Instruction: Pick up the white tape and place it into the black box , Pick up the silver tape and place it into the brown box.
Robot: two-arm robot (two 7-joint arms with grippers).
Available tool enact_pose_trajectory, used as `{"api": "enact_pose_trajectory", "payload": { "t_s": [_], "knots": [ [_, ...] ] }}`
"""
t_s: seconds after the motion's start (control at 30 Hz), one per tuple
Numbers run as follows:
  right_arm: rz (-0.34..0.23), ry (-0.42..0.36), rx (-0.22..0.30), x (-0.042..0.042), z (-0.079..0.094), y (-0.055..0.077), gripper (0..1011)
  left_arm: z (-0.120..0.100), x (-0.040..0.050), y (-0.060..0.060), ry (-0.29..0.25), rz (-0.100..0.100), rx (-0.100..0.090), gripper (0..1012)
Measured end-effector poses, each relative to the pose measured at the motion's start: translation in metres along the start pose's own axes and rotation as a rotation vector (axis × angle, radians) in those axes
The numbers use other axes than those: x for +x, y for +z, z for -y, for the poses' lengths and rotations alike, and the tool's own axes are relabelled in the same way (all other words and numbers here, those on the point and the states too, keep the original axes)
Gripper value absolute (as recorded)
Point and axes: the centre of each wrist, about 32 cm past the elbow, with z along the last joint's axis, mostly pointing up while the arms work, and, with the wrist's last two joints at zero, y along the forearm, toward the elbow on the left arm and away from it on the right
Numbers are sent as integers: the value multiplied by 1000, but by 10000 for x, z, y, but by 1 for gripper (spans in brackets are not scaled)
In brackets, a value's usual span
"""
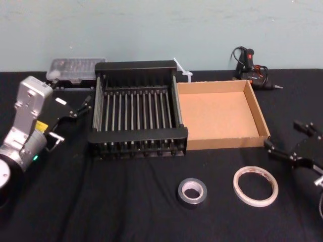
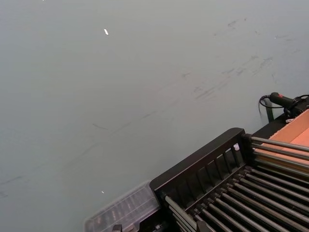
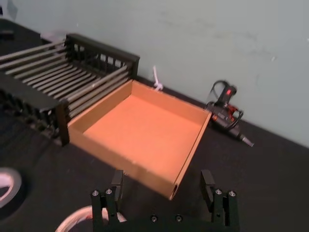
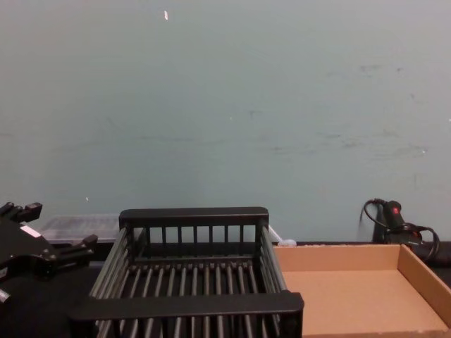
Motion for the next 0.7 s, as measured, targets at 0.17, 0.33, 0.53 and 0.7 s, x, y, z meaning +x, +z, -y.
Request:
{"api": "enact_pose_trajectory", "payload": {
  "t_s": [0.17, 0.33, 0.53, 0.7],
  "knots": [
    [-12, 19, -45, -24, 30, -45, 1002, 0, 0, 0, 0, 0, 0, 1001],
    [-25, 33, -104, -46, 31, -91, 1002, 0, 0, 0, 0, 0, 0, 1001],
    [-40, 40, -158, -67, -6, -120, 1002, 0, 0, 0, 0, 0, 0, 1001],
    [-52, 43, -188, -81, -46, -142, 1002, 0, 0, 0, 0, 0, 0, 1001]
  ]
}}
